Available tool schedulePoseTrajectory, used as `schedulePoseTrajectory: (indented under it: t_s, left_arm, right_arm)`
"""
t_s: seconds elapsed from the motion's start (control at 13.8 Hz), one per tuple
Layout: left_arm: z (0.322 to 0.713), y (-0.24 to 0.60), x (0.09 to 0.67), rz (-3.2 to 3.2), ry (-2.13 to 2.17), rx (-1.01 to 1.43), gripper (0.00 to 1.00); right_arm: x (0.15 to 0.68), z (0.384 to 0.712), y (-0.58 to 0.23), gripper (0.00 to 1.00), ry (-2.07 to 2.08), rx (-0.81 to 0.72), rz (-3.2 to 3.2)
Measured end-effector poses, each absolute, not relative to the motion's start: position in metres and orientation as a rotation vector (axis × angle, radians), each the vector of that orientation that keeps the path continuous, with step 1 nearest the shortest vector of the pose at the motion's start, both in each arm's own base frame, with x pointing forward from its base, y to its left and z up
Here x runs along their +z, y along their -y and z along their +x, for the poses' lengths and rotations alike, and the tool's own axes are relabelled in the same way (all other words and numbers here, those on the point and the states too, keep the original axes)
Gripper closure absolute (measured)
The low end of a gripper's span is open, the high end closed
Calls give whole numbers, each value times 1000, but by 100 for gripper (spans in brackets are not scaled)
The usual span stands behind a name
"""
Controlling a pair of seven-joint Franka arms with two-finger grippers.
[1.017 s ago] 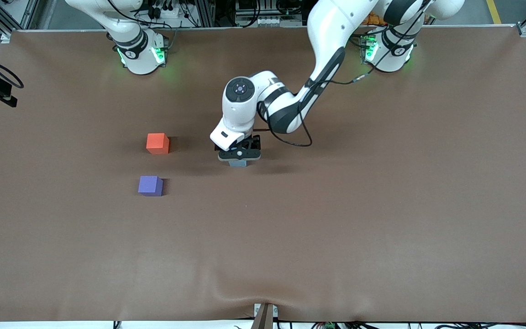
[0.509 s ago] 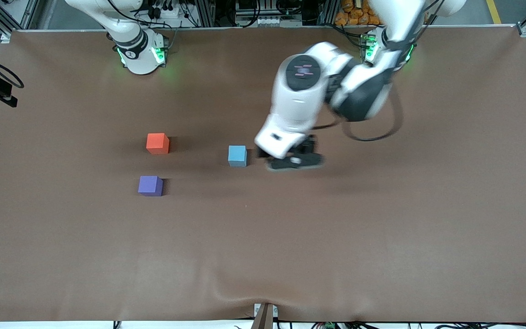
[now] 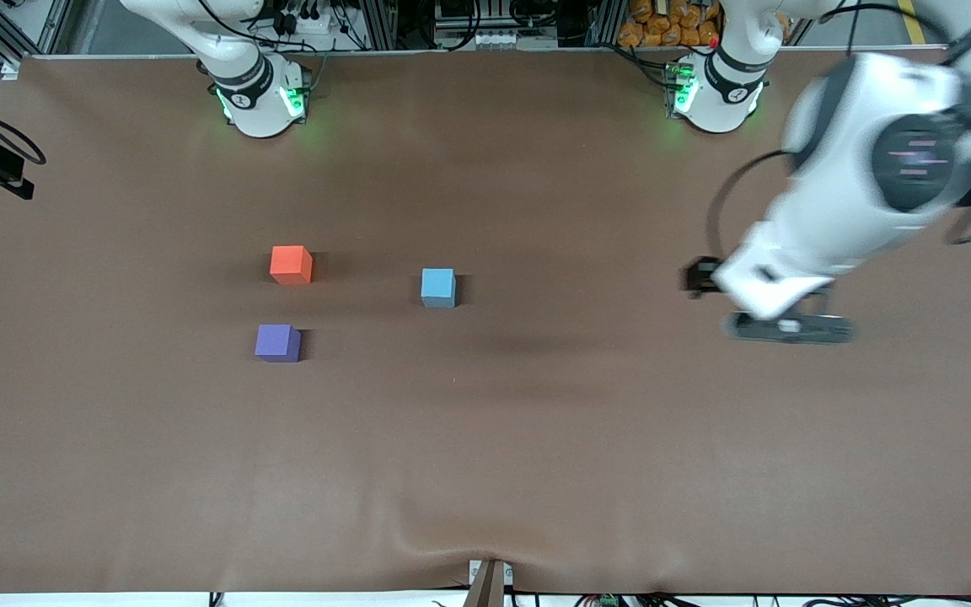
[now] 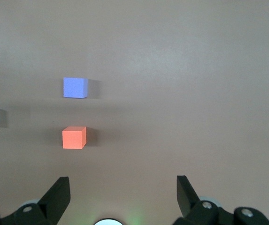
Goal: Place blue block between orange and purple blocks
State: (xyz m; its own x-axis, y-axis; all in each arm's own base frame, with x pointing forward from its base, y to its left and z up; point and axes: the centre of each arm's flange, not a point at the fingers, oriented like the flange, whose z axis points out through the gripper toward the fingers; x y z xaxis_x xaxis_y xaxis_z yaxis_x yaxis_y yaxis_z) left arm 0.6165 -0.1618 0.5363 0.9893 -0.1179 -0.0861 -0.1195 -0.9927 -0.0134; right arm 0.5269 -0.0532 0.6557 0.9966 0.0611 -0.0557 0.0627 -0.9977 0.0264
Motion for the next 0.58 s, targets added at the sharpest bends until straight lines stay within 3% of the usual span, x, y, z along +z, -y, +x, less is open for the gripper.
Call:
schedulePoseTrajectory:
  t_s: [0.58]
  left_arm:
    - [546,120,564,-3094,-229,141,0]
  right_arm:
    - [638,539,51,0,-108,-120,3111]
